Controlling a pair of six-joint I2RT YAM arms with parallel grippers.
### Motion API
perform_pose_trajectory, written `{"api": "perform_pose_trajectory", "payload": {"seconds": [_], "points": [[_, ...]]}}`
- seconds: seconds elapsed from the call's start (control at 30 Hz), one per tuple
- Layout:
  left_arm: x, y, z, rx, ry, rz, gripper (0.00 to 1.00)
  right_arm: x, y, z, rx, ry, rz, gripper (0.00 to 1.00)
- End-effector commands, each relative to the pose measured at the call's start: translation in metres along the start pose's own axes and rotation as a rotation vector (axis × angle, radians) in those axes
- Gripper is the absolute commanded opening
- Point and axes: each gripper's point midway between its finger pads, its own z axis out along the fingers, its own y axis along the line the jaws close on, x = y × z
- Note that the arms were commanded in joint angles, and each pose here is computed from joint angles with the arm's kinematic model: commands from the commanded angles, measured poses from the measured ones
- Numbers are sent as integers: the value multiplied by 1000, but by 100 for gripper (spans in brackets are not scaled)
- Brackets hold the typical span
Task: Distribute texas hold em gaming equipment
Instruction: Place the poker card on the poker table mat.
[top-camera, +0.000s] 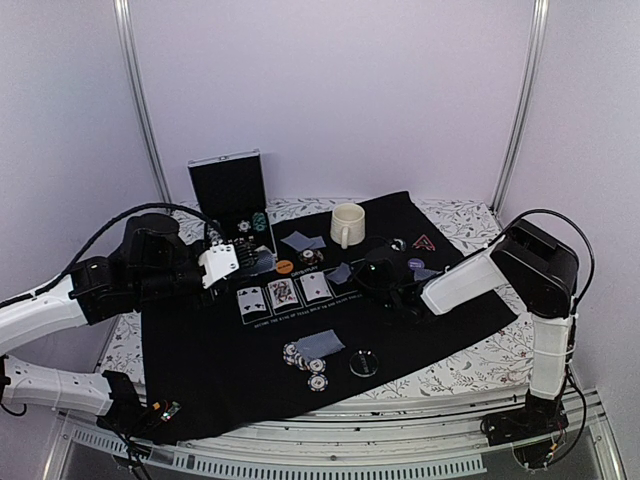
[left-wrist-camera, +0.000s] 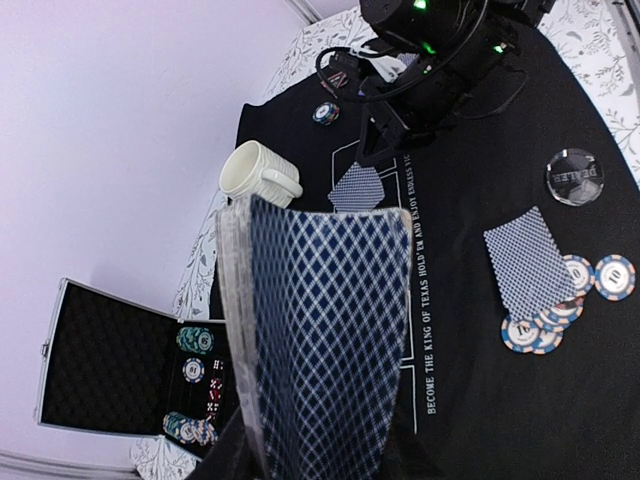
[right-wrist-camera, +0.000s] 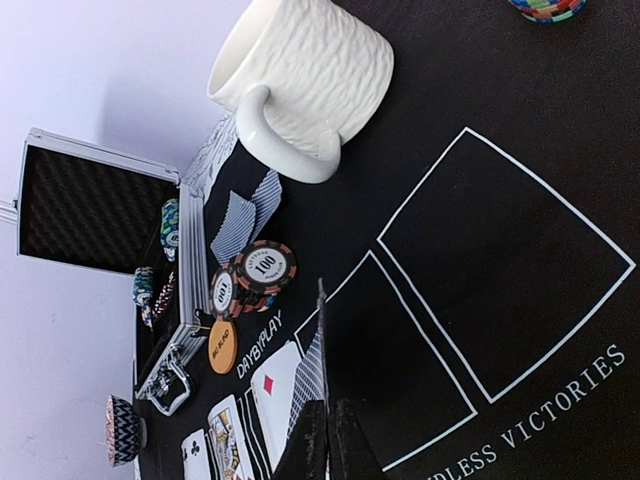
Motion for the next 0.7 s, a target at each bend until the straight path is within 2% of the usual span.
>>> {"api": "perform_pose_trajectory", "payload": {"seconds": [0.0, 0.3, 0.33, 0.5, 0.63, 0.67], "points": [[-6, 1, 0, -16, -27, -11, 30, 3, -19, 7, 60, -7, 28, 7], [-5, 2, 0, -21, -21, -15, 31, 19, -28, 8, 72, 72, 19, 18], [-5, 1, 0, -19, -21, -15, 31, 20, -26, 8, 68, 79, 17, 22], [-3, 0, 1, -14, -16, -16, 31, 18, -18, 7, 48, 85, -18, 30], [-3, 0, 0, -15, -18, -16, 31, 15, -18, 7, 48, 81, -33, 30], [-4, 0, 0, -16, -19, -16, 32, 15, -17, 7, 46, 82, -35, 26]]}}
